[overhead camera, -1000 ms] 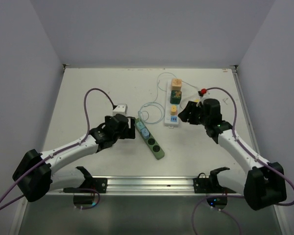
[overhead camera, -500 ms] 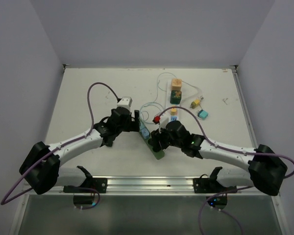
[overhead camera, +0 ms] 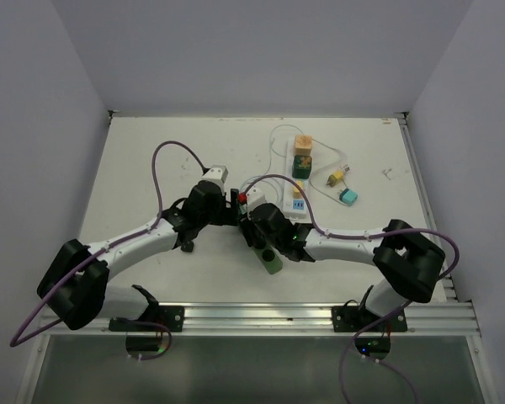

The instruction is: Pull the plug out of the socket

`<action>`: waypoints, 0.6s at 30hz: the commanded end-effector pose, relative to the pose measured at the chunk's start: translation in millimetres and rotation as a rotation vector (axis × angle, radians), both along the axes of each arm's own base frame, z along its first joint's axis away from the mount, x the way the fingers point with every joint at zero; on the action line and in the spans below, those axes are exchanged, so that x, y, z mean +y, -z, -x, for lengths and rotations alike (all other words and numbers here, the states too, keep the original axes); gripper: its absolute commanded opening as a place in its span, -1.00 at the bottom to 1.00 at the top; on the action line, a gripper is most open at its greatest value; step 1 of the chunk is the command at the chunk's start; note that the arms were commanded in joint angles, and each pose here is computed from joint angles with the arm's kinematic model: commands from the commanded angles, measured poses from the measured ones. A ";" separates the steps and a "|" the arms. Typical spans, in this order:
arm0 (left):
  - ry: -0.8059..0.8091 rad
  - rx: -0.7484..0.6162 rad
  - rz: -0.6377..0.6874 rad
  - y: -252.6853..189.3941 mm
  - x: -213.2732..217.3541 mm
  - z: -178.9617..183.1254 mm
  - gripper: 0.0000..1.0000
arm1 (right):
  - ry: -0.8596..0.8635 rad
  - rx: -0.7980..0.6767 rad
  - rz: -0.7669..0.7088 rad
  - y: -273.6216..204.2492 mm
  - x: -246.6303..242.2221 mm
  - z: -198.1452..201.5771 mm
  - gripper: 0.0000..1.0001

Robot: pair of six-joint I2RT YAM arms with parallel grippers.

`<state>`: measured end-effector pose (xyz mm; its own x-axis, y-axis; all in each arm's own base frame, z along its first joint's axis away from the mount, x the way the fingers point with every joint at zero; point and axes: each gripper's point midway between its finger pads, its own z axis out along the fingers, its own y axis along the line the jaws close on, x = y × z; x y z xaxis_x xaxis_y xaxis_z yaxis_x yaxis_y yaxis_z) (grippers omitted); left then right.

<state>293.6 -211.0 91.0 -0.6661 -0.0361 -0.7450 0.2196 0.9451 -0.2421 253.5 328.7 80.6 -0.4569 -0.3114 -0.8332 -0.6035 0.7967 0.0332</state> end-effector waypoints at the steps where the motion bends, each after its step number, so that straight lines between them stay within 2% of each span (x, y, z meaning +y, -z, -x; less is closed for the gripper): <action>1: -0.014 -0.054 0.020 -11.7 2.6 -16.2 0.67 | 0.067 -0.057 -0.039 -12.1 11.2 -18.2 0.06; 3: -0.008 -0.081 0.046 -17.1 -1.6 -19.6 0.65 | 0.067 -0.047 -0.033 -4.2 12.2 -17.5 0.04; 6: 0.000 -0.074 0.056 -13.6 -2.8 -18.1 0.64 | 0.075 -0.045 -0.027 1.9 10.7 -18.4 -0.15; 7: 0.003 -0.078 0.062 -14.5 -3.8 -19.0 0.64 | 0.079 -0.047 -0.032 1.6 10.5 -19.3 -0.38; 10: 0.017 -0.072 0.078 -12.4 -6.6 -16.2 0.61 | 0.066 -0.050 -0.041 -0.9 10.8 -16.8 -0.76; 13: 0.040 -0.070 0.103 -10.9 -10.8 -12.5 0.49 | 0.009 -0.048 -0.050 -6.0 12.5 -8.8 -0.94; 18: 0.089 -0.063 0.173 -7.1 -19.6 0.0 0.31 | -0.066 -0.035 -0.050 -11.0 9.5 4.8 -1.00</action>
